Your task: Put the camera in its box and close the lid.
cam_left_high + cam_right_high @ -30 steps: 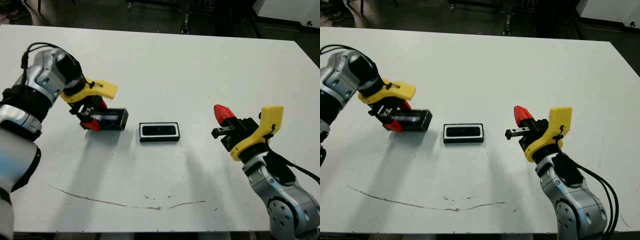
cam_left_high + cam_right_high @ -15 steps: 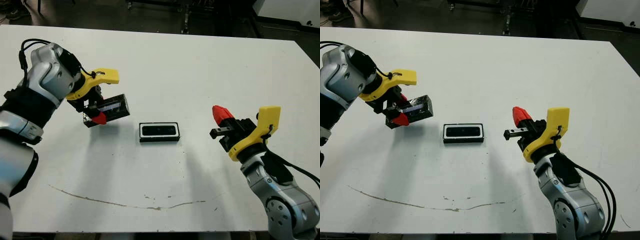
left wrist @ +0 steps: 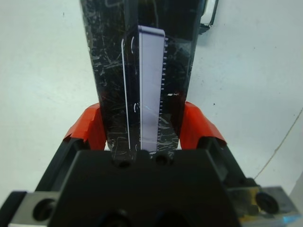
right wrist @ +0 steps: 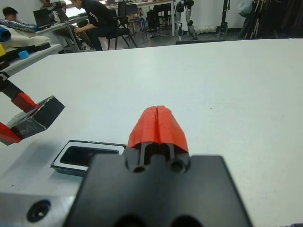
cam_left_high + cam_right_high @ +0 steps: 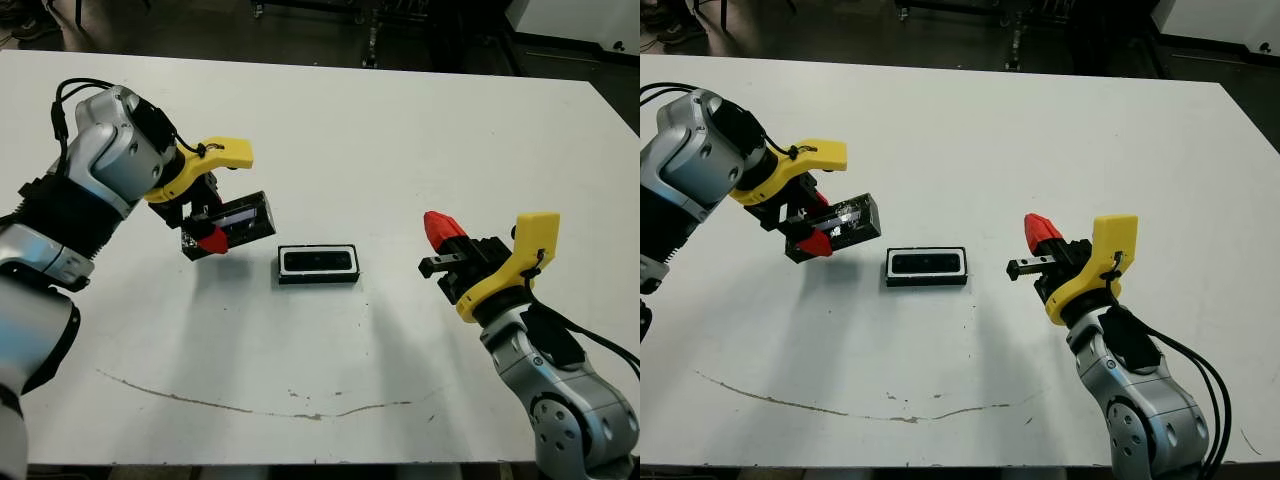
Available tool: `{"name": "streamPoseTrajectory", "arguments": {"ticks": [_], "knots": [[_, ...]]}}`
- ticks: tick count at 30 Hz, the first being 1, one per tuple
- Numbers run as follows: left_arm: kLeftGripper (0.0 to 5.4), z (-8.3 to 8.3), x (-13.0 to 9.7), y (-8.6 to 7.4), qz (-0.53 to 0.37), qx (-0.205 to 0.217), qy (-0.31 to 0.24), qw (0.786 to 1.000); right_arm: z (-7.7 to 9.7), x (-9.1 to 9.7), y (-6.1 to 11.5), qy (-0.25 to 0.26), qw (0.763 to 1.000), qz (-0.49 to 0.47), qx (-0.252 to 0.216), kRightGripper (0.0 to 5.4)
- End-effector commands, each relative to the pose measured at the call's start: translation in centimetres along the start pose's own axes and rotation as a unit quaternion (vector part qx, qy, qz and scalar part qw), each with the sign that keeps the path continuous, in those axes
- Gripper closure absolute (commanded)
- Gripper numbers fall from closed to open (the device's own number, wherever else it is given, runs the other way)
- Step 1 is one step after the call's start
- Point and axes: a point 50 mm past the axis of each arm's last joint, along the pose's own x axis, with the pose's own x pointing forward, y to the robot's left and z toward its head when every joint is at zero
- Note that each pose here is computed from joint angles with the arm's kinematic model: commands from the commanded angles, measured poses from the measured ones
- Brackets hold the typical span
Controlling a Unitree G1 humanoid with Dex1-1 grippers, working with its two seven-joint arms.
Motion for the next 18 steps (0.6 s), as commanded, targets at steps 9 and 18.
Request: {"name": "streamPoseTrajectory", "arguments": {"ticks": [9, 18], "knots": [[2.23, 0.7, 2.0, -0.2, -0.038, -0.002, -0.012, 0.999, -0.3, -0.1, -0.2, 0.003, 1.0, -0.006, 0.009, 5.4], [2.23, 1.4, 3.1, -0.3, -0.049, 0.007, -0.023, 0.998, -0.3, -0.1, -0.2, 0.002, 1.0, -0.004, 0.009, 5.4]]}}
